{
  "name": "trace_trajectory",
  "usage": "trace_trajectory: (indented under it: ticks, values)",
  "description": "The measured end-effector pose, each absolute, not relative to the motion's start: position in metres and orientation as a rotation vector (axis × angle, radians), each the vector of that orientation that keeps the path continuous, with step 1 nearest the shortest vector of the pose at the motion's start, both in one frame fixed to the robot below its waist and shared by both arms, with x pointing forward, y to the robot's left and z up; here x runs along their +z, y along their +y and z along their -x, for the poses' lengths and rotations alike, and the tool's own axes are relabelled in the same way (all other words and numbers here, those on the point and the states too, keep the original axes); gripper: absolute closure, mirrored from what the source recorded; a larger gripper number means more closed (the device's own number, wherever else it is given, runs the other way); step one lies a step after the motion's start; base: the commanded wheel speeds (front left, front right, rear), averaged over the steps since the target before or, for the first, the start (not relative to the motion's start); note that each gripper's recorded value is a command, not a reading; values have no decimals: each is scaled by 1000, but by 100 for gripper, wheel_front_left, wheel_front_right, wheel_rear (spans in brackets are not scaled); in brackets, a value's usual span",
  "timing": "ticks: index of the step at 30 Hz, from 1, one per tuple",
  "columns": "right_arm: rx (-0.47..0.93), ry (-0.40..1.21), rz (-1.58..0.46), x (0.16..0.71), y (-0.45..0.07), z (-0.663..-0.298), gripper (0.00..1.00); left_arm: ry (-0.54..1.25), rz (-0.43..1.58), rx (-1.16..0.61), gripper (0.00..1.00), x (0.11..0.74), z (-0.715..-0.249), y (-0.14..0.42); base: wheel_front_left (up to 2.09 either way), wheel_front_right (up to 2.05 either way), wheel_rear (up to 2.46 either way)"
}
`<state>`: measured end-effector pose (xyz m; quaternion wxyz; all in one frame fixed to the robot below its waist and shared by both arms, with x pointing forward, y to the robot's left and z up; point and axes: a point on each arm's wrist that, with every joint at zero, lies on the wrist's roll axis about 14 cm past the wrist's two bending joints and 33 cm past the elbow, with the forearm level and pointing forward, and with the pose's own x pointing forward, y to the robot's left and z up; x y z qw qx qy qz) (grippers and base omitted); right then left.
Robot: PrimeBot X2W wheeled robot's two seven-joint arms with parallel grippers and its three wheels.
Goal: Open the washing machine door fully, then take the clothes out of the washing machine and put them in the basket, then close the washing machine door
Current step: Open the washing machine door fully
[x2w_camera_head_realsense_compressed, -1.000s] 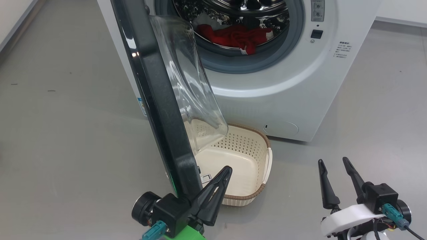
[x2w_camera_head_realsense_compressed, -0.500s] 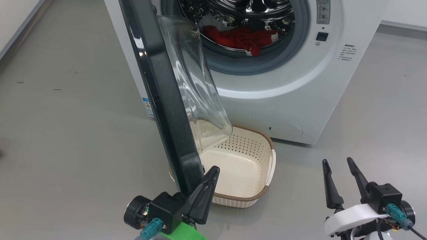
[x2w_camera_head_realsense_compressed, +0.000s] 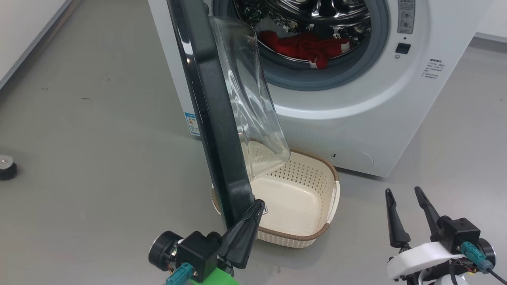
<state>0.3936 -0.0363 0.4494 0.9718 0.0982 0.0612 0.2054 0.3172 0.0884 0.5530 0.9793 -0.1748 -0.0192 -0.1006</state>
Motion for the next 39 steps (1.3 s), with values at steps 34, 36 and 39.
trace_trajectory:
  ticks: [34,36,39]
  values:
    - [548,148,-188,441,9,-404,0,-132,331,31,100,561,-303,147,0,0,0]
    - [568,152,-184,439,15,-402,0,-142,328,58,100,562,-302,154,0,0,0]
    - [588,155,-181,438,21,-400,0,-145,319,96,100,560,-300,163,0,0,0]
